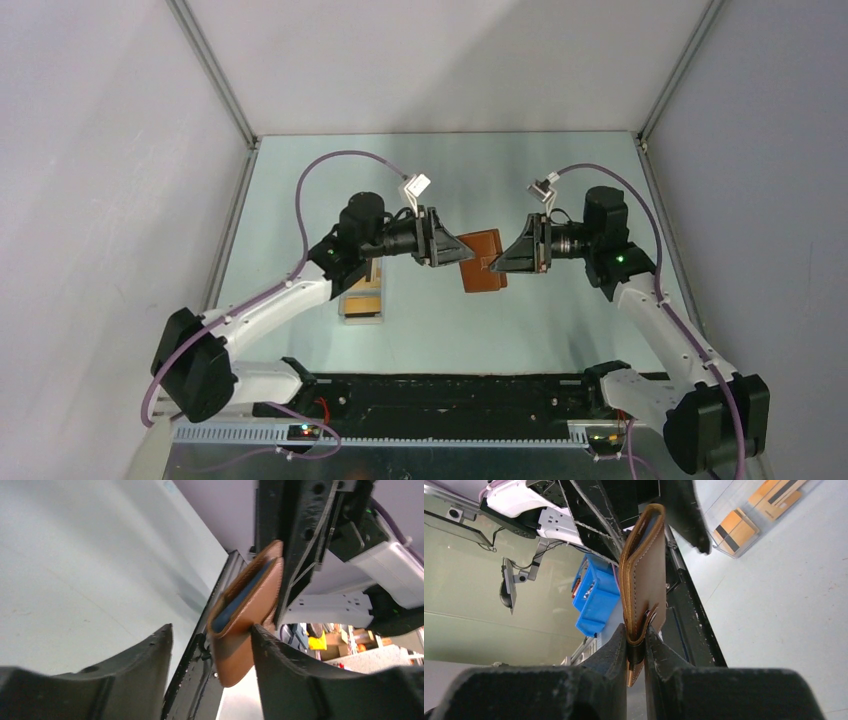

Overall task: Put the credit cards into the card holder
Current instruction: Open the card holder.

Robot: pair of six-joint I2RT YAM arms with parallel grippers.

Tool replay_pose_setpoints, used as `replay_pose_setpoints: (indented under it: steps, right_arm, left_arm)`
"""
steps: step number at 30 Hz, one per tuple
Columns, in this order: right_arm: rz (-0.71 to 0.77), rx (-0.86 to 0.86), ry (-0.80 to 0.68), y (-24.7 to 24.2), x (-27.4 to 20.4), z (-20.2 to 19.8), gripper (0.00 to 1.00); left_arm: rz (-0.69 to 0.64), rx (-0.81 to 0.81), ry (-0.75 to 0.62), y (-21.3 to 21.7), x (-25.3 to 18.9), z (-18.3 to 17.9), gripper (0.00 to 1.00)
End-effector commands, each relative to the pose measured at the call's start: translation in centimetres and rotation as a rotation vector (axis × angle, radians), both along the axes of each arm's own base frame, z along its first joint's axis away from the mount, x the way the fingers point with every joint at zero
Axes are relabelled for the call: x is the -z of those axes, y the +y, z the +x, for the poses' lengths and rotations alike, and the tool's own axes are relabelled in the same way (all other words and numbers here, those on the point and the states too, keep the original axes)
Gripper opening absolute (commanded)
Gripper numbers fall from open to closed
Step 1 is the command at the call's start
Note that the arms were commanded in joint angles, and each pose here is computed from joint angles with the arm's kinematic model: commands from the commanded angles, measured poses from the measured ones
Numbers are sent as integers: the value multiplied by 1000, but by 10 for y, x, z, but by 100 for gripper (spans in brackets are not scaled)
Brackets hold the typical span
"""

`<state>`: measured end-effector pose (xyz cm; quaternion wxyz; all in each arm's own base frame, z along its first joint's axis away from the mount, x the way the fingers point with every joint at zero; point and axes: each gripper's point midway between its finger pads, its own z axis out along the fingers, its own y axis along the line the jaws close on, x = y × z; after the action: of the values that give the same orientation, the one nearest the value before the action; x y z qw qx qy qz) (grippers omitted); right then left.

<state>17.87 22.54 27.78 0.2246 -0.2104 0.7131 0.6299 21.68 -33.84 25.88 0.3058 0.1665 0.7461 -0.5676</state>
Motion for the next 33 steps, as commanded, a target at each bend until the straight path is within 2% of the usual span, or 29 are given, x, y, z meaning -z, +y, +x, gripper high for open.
replay_pose_setpoints:
  steps: [1, 2, 3, 4, 5, 6, 7, 10, 11, 13, 17, 18, 22, 23, 24, 25, 26, 27, 29, 33]
  right_arm:
    - [36, -75, -44, 5, -18, -9, 1]
    - [33, -68, -43, 5, -17, -8, 3]
    - [31, -61, -40, 5, -16, -6, 12]
    - [27, -40, -40, 4, -16, -3, 17]
    - [26, -25, -39, 4, -17, 0, 27]
    - [21, 11, -38, 3, -17, 7, 34]
    - [24, 36, -36, 2, -20, 10, 48]
    - [25, 163, -31, -8, -28, 27, 79]
    - [27, 197, -33, -12, -31, 29, 94]
    - [18, 313, 6, -27, -31, 43, 99]
    - [11, 405, 149, -41, -24, 52, 99]
    - [8, 414, 197, -41, -20, 53, 99]
    - [-7, 422, 302, -35, -12, 51, 99]
    - [-3, 422, 329, -33, -11, 51, 99]
    - [-6, 406, 348, -28, -10, 50, 100]
    - [-2, 403, 373, -25, -10, 50, 99]
    - [-5, 384, 393, -20, -8, 49, 99]
    - [-2, 377, 420, -17, -7, 50, 99]
    - [2, 336, 464, -8, -5, 48, 99]
    - [34, 256, 502, 9, -12, 44, 100]
  left_arm:
    - [-122, 96, -138, -12, -53, -10, 54]
    - [-131, 109, -143, -12, -55, -13, 50]
    - [-136, 117, -146, -11, -57, -15, 39]
    - [-140, 131, -150, -11, -58, -18, 32]
    - [-140, 135, -149, -11, -57, -19, 16]
    - [-139, 134, -148, -10, -56, -19, 8]
    - [-135, 128, -140, -9, -53, -20, 2]
    - [-119, 58, -147, -4, -45, -12, 0]
    - [-99, 8, -173, 1, -41, -6, 0]
    - [-41, -120, -262, 17, -33, 8, 0]
    - [160, -308, -622, 47, -26, 13, 0]
    - [217, -320, -756, 55, -32, 14, 0]
    - [479, -402, -1010, 77, -28, 21, 0]
    - [507, -386, -1052, 74, -29, 16, 0]
    - [623, -408, -1136, 82, -28, 23, 0]
    - [699, -362, -1247, 78, -29, 18, 0]
    - [777, -373, -1283, 81, -26, 21, 0]
    - [841, -331, -1384, 77, -29, 16, 0]
    - [931, -308, -1500, 74, -30, 13, 0]
    - [1017, -279, -1689, 69, -36, 1, 0]
